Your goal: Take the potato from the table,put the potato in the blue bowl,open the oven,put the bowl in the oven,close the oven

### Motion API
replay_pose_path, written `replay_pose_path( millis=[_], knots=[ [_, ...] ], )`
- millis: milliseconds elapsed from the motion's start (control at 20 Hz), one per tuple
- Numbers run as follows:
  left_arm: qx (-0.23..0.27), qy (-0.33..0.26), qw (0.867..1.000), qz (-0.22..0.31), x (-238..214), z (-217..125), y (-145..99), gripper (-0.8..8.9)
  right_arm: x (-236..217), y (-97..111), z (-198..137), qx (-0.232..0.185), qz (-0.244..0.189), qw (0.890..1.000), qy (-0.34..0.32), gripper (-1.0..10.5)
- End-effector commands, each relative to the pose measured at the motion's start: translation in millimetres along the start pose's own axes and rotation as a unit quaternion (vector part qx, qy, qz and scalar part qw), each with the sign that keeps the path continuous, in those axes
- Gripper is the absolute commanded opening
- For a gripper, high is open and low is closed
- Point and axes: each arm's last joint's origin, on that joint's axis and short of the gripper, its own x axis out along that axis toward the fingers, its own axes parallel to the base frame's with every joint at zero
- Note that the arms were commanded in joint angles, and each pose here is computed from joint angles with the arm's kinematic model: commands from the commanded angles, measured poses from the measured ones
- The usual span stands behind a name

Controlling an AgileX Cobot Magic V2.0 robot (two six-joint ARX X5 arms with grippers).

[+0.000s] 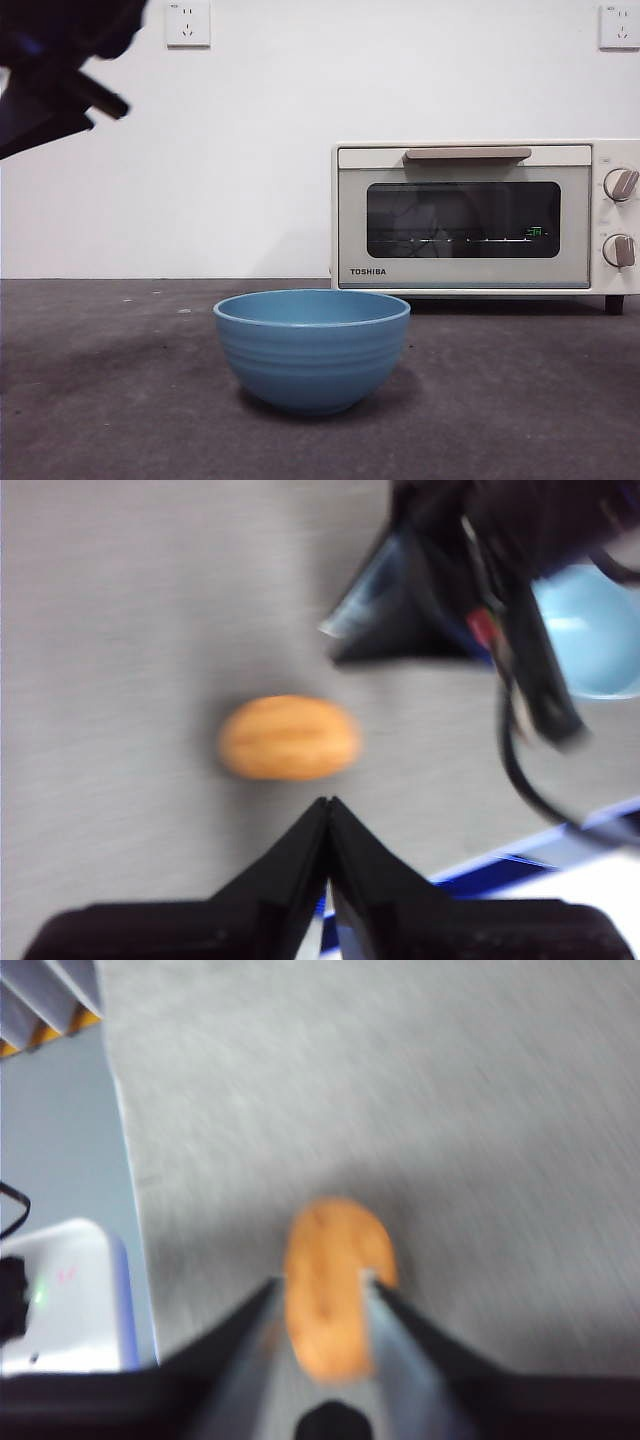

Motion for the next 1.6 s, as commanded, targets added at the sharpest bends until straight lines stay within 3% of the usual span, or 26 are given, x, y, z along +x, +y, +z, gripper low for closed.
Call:
replay_pose_path(
  millis=[50,200,450,1100,1350,1500,1550,1600],
  knots=[
    [0.014,-0.001,1.000,0.028,-1,0,1,-0.05,16,4,-1,-0.023,0.001,1.000,-0.007,4.4],
    [0.029,0.001,0.999,0.043,-1,0,2,-0.05,27,2,0,-0.034,-0.014,0.999,-0.024,7.2],
    [0.031,0.012,0.983,0.179,-3,-1,10,-0.05,47,-3,-9,-0.029,-0.020,0.999,-0.010,7.4],
    [0.023,0.008,0.985,0.168,-2,-1,8,-0.05,101,-6,-42,-0.009,0.004,0.999,0.053,7.2],
    [0.023,0.005,0.992,0.127,-2,0,6,-0.05,112,-7,-50,-0.001,0.001,0.998,0.067,7.1],
    [0.028,0.005,0.992,0.124,-2,0,5,-0.05,113,-8,-52,0.007,-0.008,0.997,0.072,4.5],
    [0.028,0.005,0.992,0.123,-2,0,5,-0.05,113,-8,-52,0.012,-0.008,0.997,0.072,3.2],
    [0.029,0.004,0.992,0.123,-2,0,5,-0.05,113,-8,-52,0.012,-0.008,0.997,0.073,1.2]
  ],
)
